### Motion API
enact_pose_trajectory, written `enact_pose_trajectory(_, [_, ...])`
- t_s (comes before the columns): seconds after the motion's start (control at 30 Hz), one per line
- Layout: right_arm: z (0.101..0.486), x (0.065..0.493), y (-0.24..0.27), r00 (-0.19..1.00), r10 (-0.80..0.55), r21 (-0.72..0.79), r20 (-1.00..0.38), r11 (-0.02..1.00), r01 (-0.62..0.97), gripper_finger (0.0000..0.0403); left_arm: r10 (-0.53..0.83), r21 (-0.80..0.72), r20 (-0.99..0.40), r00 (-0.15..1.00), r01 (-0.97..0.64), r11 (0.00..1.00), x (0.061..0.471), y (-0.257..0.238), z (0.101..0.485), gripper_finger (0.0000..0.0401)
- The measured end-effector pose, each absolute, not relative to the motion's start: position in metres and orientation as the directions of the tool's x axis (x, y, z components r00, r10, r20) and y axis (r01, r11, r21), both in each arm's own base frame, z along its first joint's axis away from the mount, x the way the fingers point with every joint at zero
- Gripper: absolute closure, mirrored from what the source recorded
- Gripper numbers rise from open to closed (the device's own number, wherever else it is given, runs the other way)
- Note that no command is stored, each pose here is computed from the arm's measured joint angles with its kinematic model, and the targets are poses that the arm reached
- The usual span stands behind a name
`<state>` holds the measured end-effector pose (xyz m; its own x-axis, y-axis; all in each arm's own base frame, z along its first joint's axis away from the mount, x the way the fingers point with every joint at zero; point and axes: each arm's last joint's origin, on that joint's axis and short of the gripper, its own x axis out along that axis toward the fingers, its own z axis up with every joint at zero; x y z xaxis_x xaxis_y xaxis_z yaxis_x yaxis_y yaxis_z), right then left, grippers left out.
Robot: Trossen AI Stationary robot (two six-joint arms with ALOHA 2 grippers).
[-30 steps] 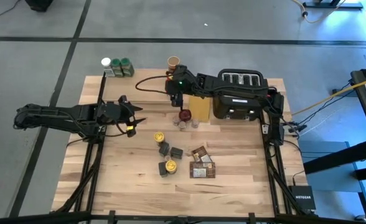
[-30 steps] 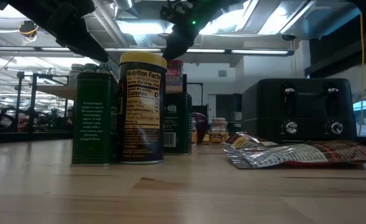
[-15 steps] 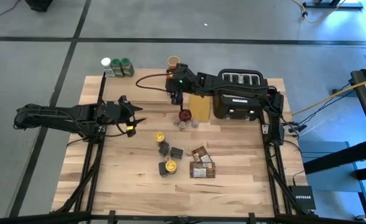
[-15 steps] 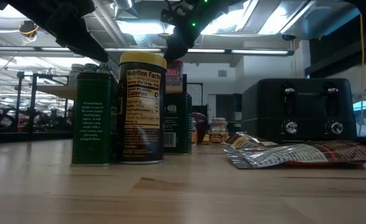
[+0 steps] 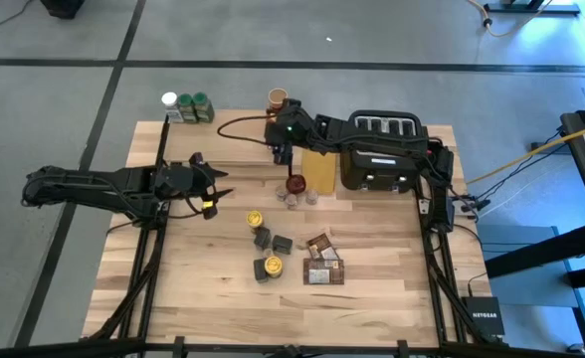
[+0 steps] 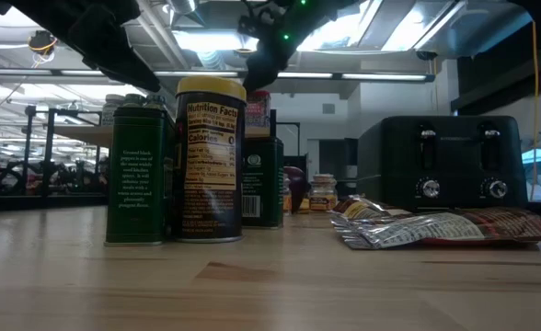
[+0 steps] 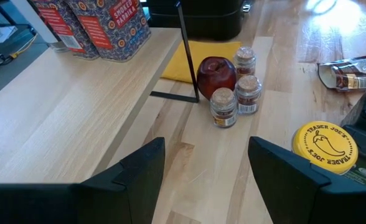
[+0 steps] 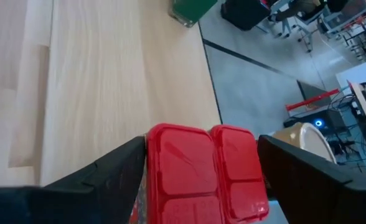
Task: Shelf spices
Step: Put the red seasoning can on the shelf aligned with the other red seasoning can on the shelf, then put the top right black seasoning can on the shelf
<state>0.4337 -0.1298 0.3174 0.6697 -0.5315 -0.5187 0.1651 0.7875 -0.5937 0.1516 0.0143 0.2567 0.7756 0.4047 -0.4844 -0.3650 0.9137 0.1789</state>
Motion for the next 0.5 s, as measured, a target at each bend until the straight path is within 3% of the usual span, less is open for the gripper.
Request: enact_pose_trajectory(0.5, [0.318, 0.441, -0.095, 0.708, -0.468, -0.591, -0.529, 0.802, 0.089, 0.0087, 0.405, 0.179, -0.485, 0.775, -0.365, 0.914, 0.152, 0.014, 0.257, 0.0176])
